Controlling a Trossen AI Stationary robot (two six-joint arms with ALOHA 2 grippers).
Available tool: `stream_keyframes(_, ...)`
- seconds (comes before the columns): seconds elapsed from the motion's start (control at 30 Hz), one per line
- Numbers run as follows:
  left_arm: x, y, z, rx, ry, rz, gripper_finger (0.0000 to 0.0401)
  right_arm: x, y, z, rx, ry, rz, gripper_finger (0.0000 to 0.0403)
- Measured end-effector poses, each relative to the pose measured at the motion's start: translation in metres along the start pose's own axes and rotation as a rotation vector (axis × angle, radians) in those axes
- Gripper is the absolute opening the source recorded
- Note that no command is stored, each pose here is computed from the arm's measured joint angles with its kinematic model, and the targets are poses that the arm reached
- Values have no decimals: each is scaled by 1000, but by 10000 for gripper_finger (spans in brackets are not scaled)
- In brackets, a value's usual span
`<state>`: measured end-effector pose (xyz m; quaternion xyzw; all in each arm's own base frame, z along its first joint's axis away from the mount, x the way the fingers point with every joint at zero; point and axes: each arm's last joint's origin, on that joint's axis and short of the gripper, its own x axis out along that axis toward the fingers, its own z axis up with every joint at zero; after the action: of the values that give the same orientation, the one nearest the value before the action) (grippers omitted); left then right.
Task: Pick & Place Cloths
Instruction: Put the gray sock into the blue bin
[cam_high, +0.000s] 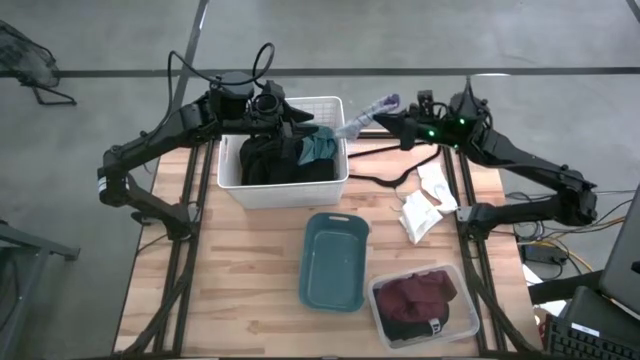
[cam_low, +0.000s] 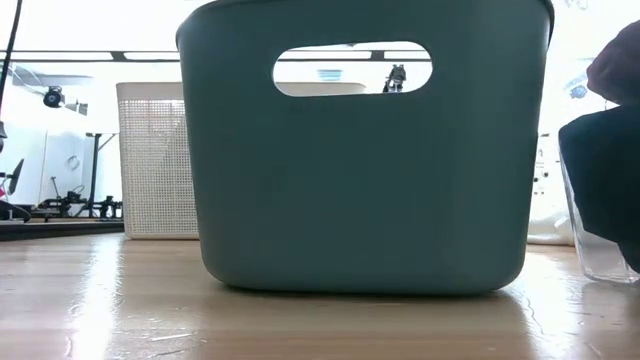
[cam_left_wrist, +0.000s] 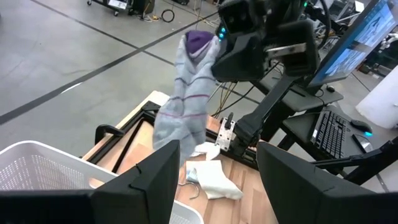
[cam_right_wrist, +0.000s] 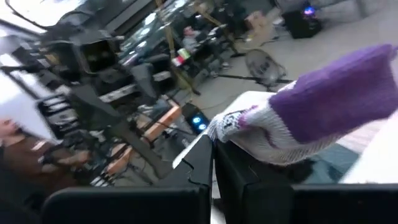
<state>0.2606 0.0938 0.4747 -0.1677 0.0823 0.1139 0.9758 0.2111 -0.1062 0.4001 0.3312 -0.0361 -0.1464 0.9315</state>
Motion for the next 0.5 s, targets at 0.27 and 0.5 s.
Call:
stream_keyframes(0.27,0,0,0,0,0,0,218,30,4,9,-15,177,4,8)
stream_keyframes(0.5,0,0,0,0,0,0,218,54,9,6,-25,300,67,8)
